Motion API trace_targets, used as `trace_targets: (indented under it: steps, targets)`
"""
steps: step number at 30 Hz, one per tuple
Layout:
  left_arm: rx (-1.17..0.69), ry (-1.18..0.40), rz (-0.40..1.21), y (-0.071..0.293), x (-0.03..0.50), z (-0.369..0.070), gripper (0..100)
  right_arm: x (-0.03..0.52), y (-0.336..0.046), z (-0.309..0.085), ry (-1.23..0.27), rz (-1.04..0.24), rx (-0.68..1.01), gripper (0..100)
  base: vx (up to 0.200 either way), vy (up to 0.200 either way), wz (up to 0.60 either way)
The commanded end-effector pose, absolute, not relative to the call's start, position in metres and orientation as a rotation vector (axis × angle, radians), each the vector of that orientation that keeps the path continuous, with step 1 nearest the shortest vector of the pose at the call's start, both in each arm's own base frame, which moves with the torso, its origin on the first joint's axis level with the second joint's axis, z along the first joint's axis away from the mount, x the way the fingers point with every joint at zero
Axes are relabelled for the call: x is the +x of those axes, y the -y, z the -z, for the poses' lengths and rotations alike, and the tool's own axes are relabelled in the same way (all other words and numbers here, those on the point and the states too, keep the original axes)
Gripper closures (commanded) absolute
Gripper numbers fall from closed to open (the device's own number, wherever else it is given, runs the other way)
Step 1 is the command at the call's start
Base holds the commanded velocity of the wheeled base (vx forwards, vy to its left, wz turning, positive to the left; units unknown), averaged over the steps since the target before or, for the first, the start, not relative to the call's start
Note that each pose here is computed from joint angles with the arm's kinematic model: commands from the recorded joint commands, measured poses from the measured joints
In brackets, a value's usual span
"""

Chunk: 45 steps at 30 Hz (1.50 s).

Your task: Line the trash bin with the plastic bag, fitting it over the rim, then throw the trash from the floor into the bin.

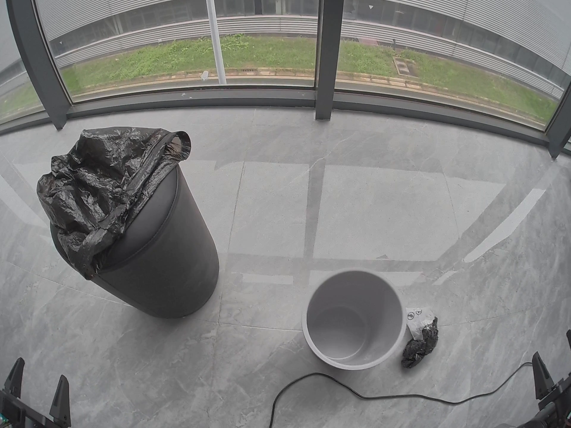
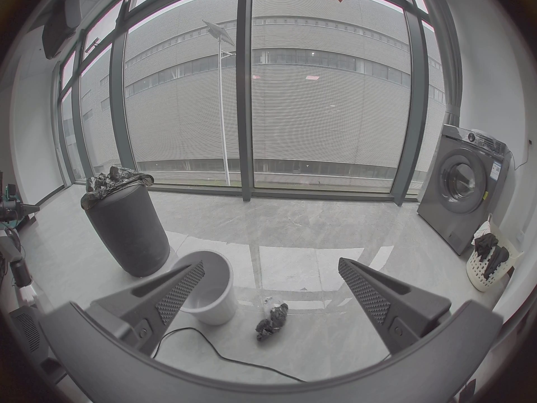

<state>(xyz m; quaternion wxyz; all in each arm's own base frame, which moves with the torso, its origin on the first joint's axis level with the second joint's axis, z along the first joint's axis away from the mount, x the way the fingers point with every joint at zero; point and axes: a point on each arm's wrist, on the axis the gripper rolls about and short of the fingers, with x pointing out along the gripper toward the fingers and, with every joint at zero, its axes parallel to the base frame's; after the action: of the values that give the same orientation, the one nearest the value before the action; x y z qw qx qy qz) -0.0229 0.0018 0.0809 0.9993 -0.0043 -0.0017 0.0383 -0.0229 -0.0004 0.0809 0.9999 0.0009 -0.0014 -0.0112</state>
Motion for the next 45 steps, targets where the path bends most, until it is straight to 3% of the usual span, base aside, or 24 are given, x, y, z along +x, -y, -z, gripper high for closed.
trace_targets:
  steps: [1, 7, 13, 31, 45]
  targets:
    - [-0.009, 0.002, -0.077, -0.0018, -0.0229, -0.0756, 0, -0.0227, 0.0004, -0.0757, 0.000, 0.023, 0.002, 0, 0.200, 0.200, 0.00]
    - [-0.009, 0.005, -0.080, -0.0018, -0.0229, -0.0760, 0, -0.0227, 0.0004, -0.0757, 0.000, 0.023, 0.002, 0, 0.000, 0.200, 0.00]
    - [-0.005, 0.005, -0.077, -0.0018, -0.0229, -0.0760, 0, -0.0227, 0.0004, -0.0757, 0.000, 0.023, 0.002, 0, -0.200, 0.000, 0.00]
    - [-0.003, 0.008, -0.077, -0.0018, -0.0229, -0.0763, 0, -0.0227, 0.0004, -0.0757, 0.000, 0.023, 0.000, 0, 0.000, 0.000, 0.00]
    - [0.006, 0.004, -0.075, -0.0018, -0.0229, -0.0760, 0, -0.0227, 0.0004, -0.0757, 0.000, 0.023, 0.002, 0, 0.000, 0.200, 0.00]
